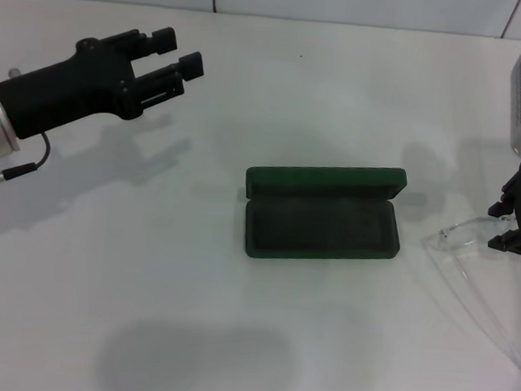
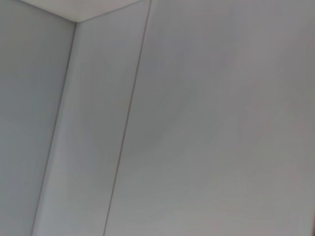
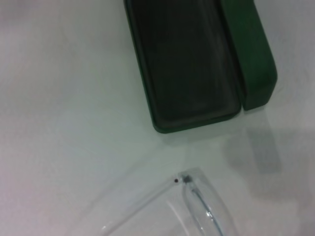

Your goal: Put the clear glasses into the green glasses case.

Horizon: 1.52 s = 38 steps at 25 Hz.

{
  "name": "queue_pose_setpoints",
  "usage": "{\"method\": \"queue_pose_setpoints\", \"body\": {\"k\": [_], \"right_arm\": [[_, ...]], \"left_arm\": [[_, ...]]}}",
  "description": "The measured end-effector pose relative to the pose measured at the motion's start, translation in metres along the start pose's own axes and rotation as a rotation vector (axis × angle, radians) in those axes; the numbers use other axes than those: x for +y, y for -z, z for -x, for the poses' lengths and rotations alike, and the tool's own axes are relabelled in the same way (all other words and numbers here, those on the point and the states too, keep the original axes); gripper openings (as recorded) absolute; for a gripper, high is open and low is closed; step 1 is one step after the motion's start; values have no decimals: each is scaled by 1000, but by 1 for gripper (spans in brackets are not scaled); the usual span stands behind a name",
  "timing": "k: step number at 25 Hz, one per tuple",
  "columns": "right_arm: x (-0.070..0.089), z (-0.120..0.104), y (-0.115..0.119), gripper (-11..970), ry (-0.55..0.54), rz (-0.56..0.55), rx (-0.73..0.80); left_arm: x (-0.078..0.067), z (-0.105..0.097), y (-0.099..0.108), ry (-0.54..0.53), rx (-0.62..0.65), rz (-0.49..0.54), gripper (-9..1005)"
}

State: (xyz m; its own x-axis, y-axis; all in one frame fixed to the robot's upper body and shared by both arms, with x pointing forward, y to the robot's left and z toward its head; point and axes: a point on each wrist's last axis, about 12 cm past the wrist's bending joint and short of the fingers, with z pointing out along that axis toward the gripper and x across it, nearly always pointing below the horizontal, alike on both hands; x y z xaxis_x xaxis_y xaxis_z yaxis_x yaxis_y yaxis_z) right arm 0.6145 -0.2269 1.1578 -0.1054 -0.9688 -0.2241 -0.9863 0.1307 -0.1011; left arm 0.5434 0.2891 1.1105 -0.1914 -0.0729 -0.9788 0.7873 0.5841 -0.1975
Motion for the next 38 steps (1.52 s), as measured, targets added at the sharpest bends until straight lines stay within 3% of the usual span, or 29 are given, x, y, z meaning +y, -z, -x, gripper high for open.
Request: {"method": "queue_pose_setpoints", "body": {"k": [10, 16, 26, 31, 38], "right_arm": [[1, 0, 0, 384, -1, 3, 4], [1, -1, 0, 262, -2, 4, 5], [2, -9, 5, 138, -48, 21, -25], [4, -24, 20, 120, -110, -23, -104], [19, -51, 30, 114, -220, -139, -362]], "left_arm": [[1, -3, 1, 14, -2, 10, 580], [1, -3, 1, 16, -3, 11, 580], [0, -4, 2, 25, -7, 7, 579], [0, -4, 4, 32, -23, 21, 577], [-5, -9, 0, 36, -32, 15, 575]]}}
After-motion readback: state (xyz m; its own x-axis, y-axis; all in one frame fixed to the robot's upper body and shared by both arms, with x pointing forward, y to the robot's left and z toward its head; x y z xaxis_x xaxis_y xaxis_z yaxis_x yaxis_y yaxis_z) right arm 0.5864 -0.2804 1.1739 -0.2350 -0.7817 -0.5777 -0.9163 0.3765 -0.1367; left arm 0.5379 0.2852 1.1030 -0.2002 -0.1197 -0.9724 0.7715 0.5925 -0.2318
